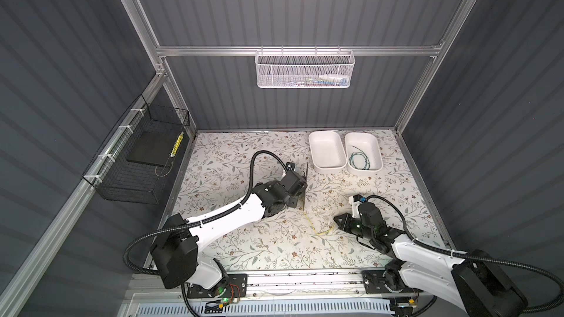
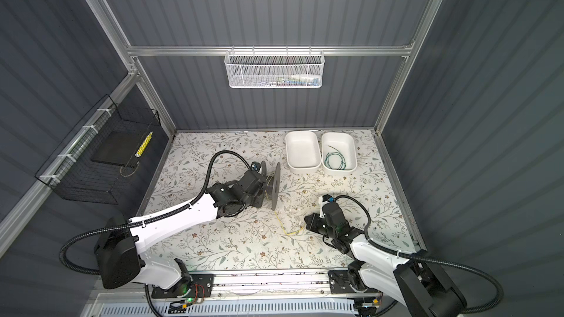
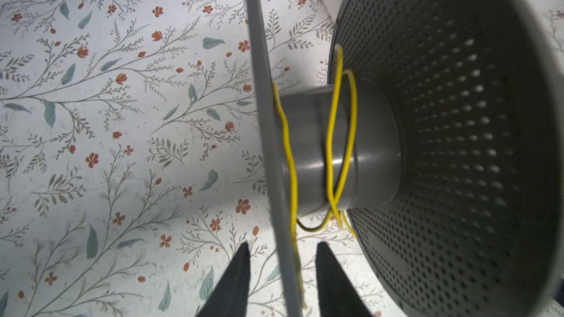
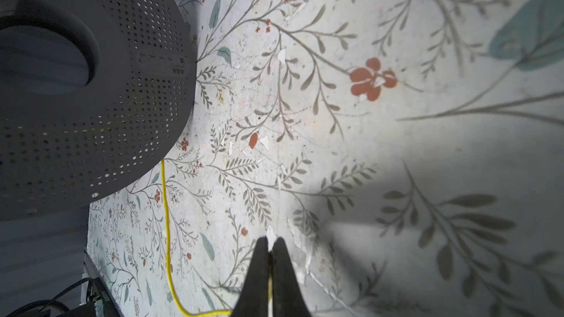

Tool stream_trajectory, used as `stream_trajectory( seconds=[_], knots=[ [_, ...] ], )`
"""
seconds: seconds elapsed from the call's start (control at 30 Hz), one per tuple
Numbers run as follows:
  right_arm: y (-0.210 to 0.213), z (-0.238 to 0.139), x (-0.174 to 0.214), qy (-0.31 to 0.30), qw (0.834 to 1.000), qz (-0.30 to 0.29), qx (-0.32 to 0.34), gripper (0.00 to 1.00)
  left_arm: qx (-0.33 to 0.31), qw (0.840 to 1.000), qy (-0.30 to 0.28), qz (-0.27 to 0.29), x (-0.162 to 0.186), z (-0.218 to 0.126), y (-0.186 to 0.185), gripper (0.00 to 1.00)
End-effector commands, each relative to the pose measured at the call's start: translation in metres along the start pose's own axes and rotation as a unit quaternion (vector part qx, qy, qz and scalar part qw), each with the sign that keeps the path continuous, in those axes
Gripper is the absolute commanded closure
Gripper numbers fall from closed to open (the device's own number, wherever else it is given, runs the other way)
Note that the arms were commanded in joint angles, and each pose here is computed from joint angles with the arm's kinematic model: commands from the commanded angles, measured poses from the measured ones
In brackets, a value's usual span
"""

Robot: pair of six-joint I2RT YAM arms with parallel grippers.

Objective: Wrap the cables

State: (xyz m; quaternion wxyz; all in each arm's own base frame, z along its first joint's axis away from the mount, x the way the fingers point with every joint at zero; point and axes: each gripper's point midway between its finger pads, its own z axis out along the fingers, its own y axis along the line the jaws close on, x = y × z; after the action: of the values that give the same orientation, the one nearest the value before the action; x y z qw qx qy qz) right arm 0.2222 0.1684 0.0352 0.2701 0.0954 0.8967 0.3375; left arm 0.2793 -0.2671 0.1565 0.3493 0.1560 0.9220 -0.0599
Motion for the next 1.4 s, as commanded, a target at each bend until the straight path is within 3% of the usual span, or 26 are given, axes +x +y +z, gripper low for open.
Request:
stream_trajectory(
  seconds=[0.0,0.2,0.4,0.67,1.1,1.37],
  knots=[
    [0.000,-0.001,0.000,-0.005,1.000,-0.004,-0.003,1.00,0.010,1.000,-0.011,-0.002,-0.006,0.003,-0.006,0.59],
    [-0.001,-0.001,0.001,-0.006,1.000,-0.003,-0.004,1.00,-0.002,0.999,-0.029,0.013,-0.011,0.011,-0.003,0.65],
    [0.001,-0.004,0.001,-0.008,1.000,-0.004,-0.007,1.00,-0.021,1.000,-0.010,0.009,0.004,0.035,0.007,0.80],
    [0.003,-0.007,-0.001,-0.014,1.000,-0.006,-0.010,1.00,-0.024,0.999,-0.028,-0.002,-0.001,0.024,0.013,1.00],
    [0.037,-0.030,-0.015,-0.042,0.997,-0.014,-0.061,1.00,-0.023,0.993,-0.107,-0.041,-0.060,-0.032,0.020,1.00],
    [0.099,-0.077,-0.023,-0.072,0.987,-0.068,-0.125,1.00,-0.108,0.986,-0.127,-0.027,-0.087,-0.014,0.030,1.00]
  ],
)
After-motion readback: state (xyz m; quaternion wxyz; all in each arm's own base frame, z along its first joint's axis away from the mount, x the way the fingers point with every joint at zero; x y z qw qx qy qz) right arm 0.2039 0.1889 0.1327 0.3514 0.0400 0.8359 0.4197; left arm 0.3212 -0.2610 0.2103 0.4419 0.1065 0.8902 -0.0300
